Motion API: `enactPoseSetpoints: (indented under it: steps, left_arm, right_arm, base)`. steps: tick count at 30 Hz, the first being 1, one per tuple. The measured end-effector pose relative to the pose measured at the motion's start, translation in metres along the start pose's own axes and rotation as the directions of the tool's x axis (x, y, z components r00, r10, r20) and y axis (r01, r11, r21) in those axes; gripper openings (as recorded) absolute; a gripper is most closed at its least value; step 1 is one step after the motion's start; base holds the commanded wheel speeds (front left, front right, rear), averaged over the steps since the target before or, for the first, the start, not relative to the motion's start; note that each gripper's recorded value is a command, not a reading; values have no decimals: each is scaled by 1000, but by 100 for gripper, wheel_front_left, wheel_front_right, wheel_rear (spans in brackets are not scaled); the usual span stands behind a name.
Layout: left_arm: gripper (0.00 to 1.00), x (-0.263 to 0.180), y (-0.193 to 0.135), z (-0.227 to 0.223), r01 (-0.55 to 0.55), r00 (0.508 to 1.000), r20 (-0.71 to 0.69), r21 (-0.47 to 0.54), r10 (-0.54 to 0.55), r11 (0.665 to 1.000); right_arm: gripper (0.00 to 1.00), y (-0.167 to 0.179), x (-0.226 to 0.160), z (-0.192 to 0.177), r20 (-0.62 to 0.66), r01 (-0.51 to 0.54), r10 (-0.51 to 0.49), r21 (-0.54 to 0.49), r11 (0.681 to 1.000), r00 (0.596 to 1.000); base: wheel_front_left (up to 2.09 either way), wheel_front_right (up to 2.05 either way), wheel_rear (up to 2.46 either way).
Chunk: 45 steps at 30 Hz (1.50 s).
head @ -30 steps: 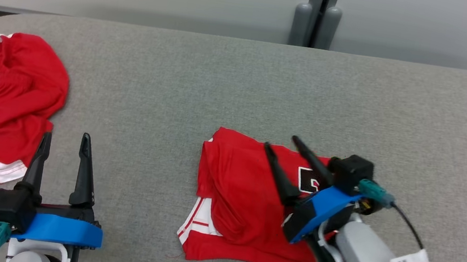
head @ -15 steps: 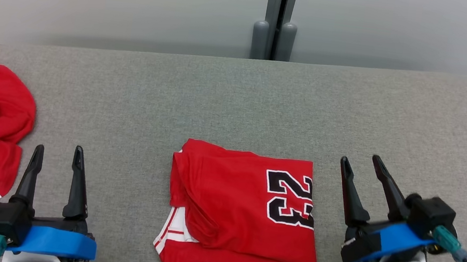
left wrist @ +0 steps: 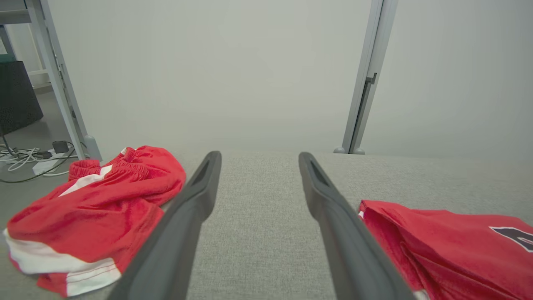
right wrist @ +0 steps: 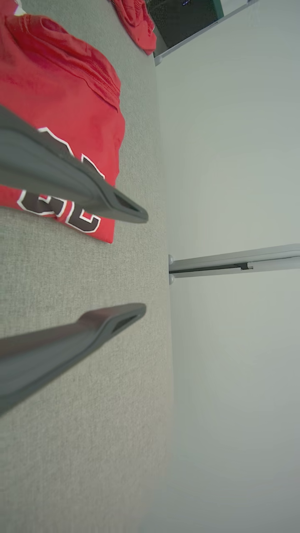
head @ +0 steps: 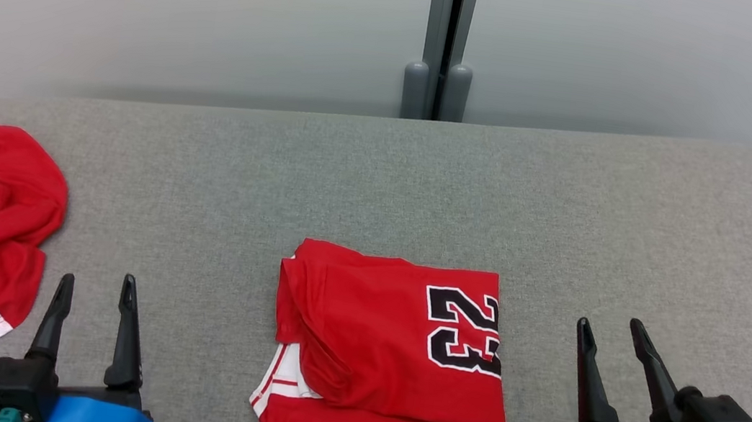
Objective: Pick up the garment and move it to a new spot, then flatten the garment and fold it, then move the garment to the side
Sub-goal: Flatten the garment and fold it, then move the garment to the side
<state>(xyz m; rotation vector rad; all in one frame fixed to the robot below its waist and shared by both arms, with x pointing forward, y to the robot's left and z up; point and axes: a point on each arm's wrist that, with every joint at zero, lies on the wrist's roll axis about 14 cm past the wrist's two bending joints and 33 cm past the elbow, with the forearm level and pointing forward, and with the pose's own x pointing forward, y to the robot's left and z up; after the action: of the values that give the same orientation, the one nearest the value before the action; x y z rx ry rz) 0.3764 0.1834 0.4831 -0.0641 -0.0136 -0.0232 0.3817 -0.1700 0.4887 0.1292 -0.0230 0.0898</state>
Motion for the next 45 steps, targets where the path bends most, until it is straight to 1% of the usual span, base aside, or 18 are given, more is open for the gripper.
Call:
enactPoseSetpoints:
  steps: [11, 26, 29, 34, 36, 39, 42, 45]
  left_arm:
    - [100, -18, 6, -3, -14, 1000, -15, 33, 15, 999]
    - [100, -20, 10, -1, -27, 1000, -9, 35, 27, 999]
    - [100, -21, 11, -2, -31, 999, -11, 36, 32, 999]
    - [100, -19, 13, -6, -39, 999, -24, 36, 40, 999]
    - [100, -17, 14, -7, -40, 999, -26, 35, 41, 999]
    - [100, -14, 14, -7, -43, 999, -26, 33, 44, 999]
    - [100, -13, 16, -7, -51, 998, -27, 27, 52, 998]
    - [100, -13, 20, -9, -65, 997, -33, 26, 65, 998]
  right_arm:
    - [100, -3, -12, 0, -8, 17, -17, -5, 1000, 1000]
    - [100, 2, -14, -9, -45, 5, -5, -3, 1000, 999]
    - [100, 9, -7, -7, -43, -19, 19, -12, 1000, 999]
    - [100, 34, 22, 10, -7, -102, 102, -17, 995, 995]
    - [100, 42, 32, 10, -24, -125, 124, -16, 992, 992]
    - [100, 47, 44, -2, -84, -144, 142, -16, 990, 986]
    - [100, 48, 48, -23, -168, -149, 144, -14, 989, 975]
    - [100, 48, 46, -49, -258, -152, 143, -13, 988, 955]
  base:
    - [0, 0, 0]
    - [0, 0, 0]
    - [0, 0, 0]
    - [0, 0, 0]
    - [0, 0, 0]
    - [0, 0, 0]
    - [0, 0, 0]
    - [0, 0, 0]
